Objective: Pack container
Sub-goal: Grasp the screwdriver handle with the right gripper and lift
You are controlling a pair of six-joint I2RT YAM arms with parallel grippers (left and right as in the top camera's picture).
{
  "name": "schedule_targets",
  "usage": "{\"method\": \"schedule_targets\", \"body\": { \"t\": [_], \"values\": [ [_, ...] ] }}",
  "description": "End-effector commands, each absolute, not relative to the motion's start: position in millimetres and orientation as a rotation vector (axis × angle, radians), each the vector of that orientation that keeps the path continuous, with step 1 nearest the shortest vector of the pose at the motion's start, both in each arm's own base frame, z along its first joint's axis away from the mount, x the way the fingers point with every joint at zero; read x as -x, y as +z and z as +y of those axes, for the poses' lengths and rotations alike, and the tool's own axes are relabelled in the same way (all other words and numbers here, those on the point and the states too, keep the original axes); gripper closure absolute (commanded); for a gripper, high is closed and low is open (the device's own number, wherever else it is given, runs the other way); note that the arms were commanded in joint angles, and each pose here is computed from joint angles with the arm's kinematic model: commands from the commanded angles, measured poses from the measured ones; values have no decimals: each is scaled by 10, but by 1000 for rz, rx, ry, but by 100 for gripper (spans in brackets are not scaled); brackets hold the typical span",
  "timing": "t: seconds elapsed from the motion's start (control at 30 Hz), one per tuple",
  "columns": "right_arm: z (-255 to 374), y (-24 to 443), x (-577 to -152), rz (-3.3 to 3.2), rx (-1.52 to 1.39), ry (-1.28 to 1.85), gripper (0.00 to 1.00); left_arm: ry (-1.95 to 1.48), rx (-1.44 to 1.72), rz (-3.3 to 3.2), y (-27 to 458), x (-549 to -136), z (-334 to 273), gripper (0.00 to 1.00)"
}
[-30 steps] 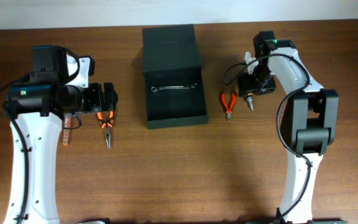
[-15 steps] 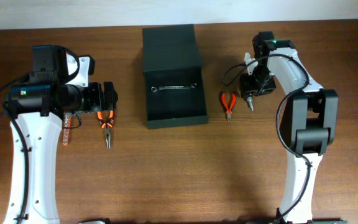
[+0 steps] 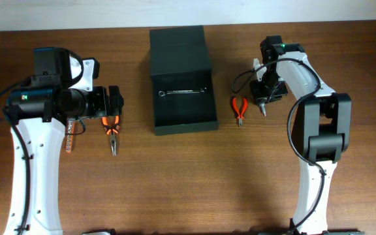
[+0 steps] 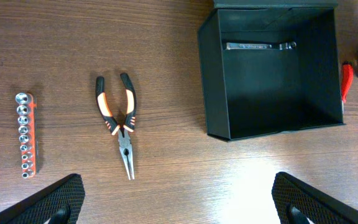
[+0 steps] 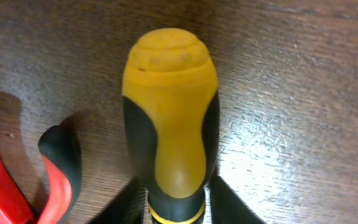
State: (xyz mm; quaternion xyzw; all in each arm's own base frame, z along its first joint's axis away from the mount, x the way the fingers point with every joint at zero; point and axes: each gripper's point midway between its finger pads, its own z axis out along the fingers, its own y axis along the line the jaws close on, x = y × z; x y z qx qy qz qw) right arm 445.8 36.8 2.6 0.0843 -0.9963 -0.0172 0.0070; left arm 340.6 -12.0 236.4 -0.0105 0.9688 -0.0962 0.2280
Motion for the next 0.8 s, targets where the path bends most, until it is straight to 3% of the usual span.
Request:
{"method": "schedule_targets", "body": {
  "t": [0.0, 0.2, 0.5, 0.77],
  "values": [
    [368, -3, -4433, -3105, -266, -33, 78, -254, 11, 2662, 2382, -3441, -104, 1],
    [363, -2, -4445, -3110, -265, -33, 96, -254, 11, 2661, 2383, -3442, -104, 1],
    [371, 194, -4512, -3159, -242, -34, 96, -254, 11, 2661, 2383, -3442, -104, 1],
    [416, 885, -4698, -3314, -239, -39, 96, -254, 11, 2661, 2383, -3442, -104, 1]
  ]
}}
